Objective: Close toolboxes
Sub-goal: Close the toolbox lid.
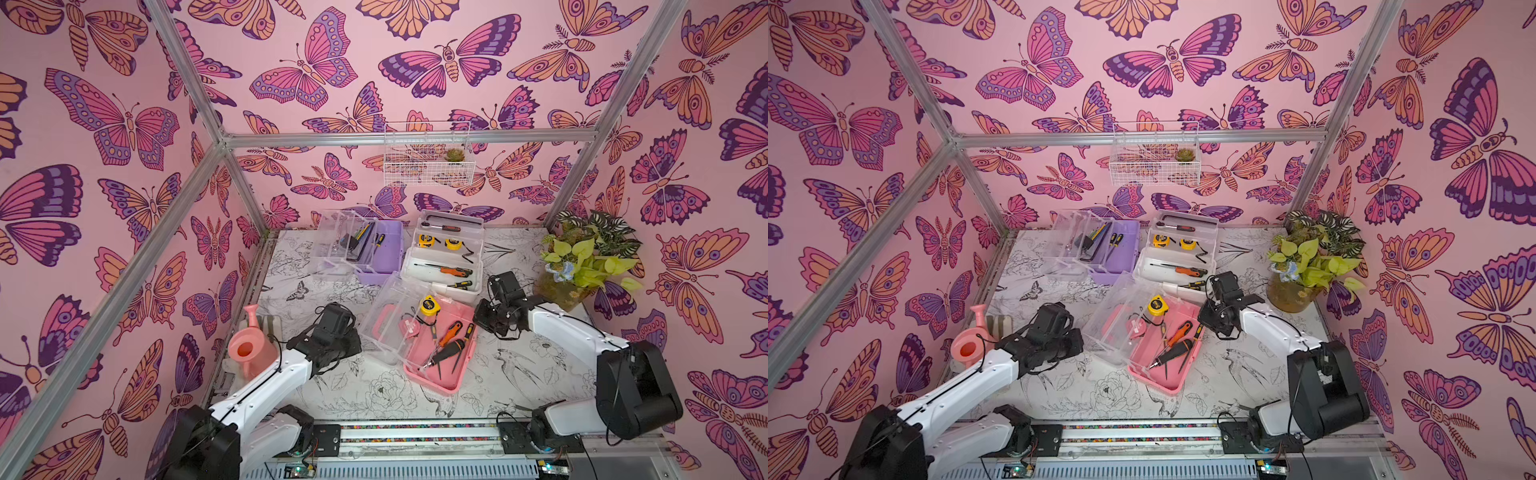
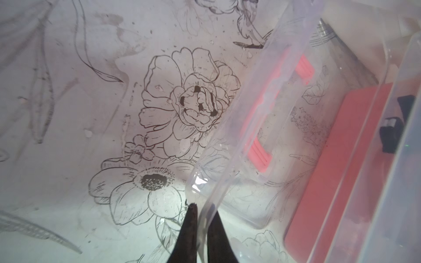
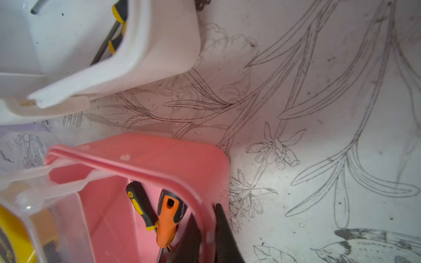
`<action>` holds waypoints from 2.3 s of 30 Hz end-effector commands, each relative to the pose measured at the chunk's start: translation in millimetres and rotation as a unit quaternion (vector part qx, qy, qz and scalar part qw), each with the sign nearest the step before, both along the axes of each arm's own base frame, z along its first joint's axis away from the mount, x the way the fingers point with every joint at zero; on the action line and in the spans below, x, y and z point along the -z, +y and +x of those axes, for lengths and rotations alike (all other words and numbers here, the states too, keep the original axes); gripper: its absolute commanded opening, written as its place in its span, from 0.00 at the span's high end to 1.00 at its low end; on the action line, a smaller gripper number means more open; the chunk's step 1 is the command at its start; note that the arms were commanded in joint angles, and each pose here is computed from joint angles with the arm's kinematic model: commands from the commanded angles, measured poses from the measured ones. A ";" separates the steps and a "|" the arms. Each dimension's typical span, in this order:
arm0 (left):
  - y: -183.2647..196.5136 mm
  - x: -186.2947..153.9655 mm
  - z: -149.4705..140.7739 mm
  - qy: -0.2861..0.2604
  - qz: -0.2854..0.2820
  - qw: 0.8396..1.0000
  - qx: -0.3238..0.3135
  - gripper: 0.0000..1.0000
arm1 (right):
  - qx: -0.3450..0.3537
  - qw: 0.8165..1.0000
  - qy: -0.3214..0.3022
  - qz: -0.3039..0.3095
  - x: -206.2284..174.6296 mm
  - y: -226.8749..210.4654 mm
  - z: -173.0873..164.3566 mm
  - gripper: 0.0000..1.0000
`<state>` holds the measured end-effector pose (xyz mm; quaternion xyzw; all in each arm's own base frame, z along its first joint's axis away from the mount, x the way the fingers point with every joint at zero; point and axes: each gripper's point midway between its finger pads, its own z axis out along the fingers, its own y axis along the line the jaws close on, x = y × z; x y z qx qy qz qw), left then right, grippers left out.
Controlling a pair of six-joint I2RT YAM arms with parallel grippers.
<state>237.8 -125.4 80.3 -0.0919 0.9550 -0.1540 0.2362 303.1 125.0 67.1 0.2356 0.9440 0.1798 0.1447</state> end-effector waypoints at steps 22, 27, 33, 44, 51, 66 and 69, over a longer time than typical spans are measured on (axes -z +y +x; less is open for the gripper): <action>0.9 -106.9 -3.3 -0.204 0.196 0.956 0.073 1.00 | -0.063 0.993 -0.039 0.088 -14.1 108.5 46.6 1.00; -6.0 -111.9 -4.9 -0.229 0.225 0.943 0.089 1.00 | -0.067 0.990 -0.045 0.112 -16.0 121.4 52.5 1.00; -20.5 -109.2 -12.5 -0.264 0.268 0.919 0.116 1.00 | -0.086 0.987 -0.055 0.121 -20.8 140.9 58.9 1.00; -37.4 -103.0 -20.4 -0.277 0.246 0.918 0.144 1.00 | -0.115 0.970 -0.087 0.197 -29.8 179.0 71.7 1.00; -49.2 -104.3 -27.6 -0.289 0.250 0.910 0.161 1.00 | -0.132 0.959 -0.096 0.230 -30.0 197.9 71.9 1.00; -79.8 -105.8 -32.2 -0.289 0.244 0.907 0.187 1.00 | -0.160 0.945 -0.106 0.264 -30.4 227.4 80.8 0.95; -85.2 -107.8 -30.5 -0.291 0.235 0.910 0.182 0.96 | -0.159 0.945 -0.106 0.264 -30.2 226.9 80.4 0.88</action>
